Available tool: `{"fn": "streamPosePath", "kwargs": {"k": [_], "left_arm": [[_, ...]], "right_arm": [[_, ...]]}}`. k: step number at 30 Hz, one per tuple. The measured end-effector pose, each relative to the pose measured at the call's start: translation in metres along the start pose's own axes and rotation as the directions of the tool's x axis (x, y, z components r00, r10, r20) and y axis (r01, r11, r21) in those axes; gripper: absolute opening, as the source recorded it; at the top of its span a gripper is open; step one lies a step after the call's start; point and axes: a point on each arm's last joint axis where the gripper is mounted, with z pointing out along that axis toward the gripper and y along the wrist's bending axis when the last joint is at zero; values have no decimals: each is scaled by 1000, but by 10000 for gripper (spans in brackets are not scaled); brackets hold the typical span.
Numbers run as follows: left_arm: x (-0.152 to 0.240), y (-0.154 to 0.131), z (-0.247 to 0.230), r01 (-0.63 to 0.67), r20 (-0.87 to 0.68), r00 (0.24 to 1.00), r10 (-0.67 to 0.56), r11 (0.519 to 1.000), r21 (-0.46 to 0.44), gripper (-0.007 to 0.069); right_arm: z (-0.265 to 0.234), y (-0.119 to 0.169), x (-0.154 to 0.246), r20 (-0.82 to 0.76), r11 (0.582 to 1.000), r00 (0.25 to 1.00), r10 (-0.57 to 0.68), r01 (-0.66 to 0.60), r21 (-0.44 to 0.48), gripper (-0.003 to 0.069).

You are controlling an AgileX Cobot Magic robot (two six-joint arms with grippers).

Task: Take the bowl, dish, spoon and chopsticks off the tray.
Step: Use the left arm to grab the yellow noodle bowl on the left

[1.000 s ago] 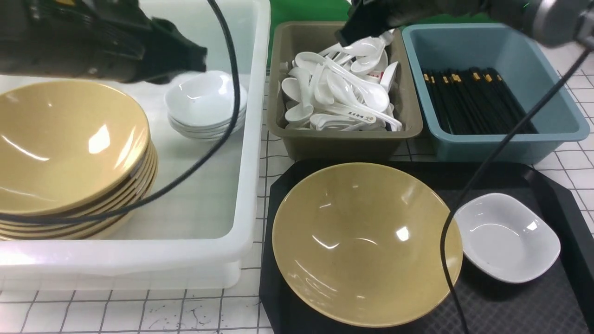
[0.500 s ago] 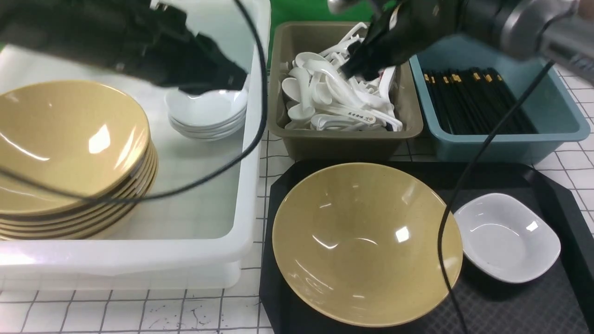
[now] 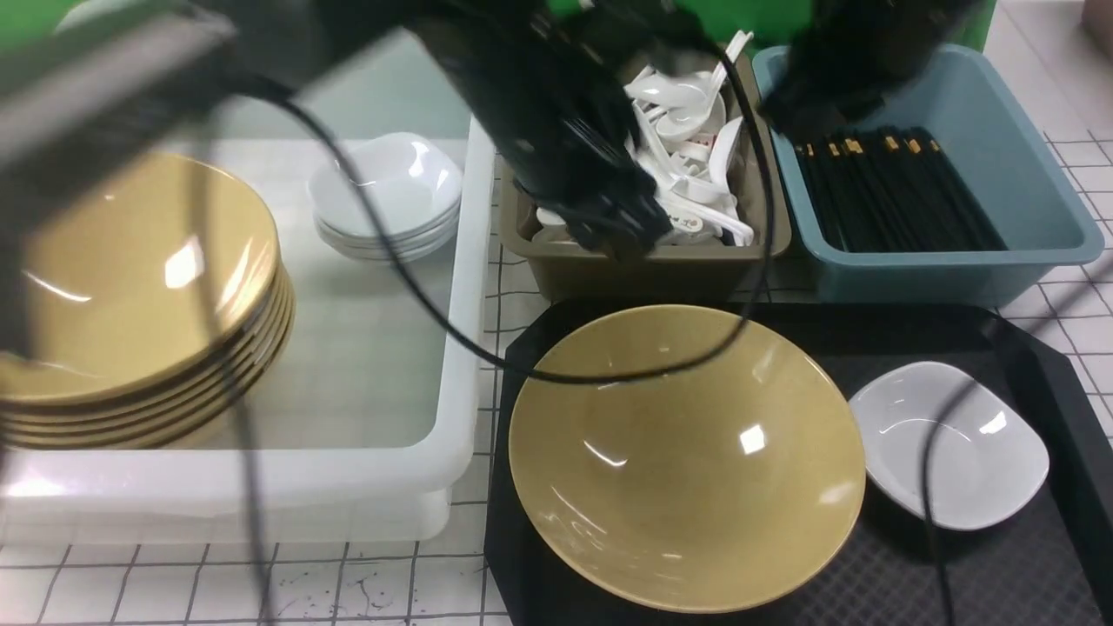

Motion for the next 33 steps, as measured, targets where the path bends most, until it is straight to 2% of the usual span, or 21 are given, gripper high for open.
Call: {"fn": "streamPosePath", "kwargs": {"k": [3, 7, 13, 15, 19, 23, 25, 27, 29, 30, 33], "left_arm": [[-3, 4, 26, 5, -50, 999, -6, 1000, -16, 433], [-1, 8, 56, 14, -108, 994, -14, 1000, -6, 502], [4, 5, 88, 60, -162, 986, -49, 996, 64, 494], [5, 3, 93, 75, -175, 983, -59, 993, 87, 460], [12, 0, 104, 126, -252, 963, -93, 985, 117, 256], [6, -3, 81, 158, -222, 967, -127, 979, 129, 67], [3, -4, 72, 153, -197, 972, -127, 981, 120, 40], [-2, -4, 43, 121, -135, 985, -110, 990, 75, 6], [-4, -1, 16, 95, -82, 992, -93, 995, 24, 5], [-4, -1, 13, 95, -75, 993, -93, 995, 22, 5], [1, 10, -42, 126, 26, 992, -126, 992, -9, 5]], "right_arm": [[-6, 8, 22, -34, 1000, 999, -13, 12, -21, 36], [-10, 17, 54, -84, 999, 996, -17, 14, -39, 36], [-5, 23, 76, -129, 999, 992, -18, 11, -53, 36], [-5, 24, 76, -127, 999, 992, -20, 14, -52, 36], [-5, 23, 75, -110, 999, 994, -19, 14, -46, 36], [-7, 23, 73, -94, 999, 995, -26, 21, -47, 36], [-9, 23, 70, -81, 999, 996, -32, 28, -46, 36], [-22, 28, 59, -29, 997, 997, -67, 66, -38, 36], [-38, 38, 46, 38, 993, 993, -110, 112, -36, 36], [-40, 40, 45, 46, 993, 992, -115, 117, -36, 36], [-72, 66, 23, 181, 973, 959, -218, 228, -36, 36]]}}
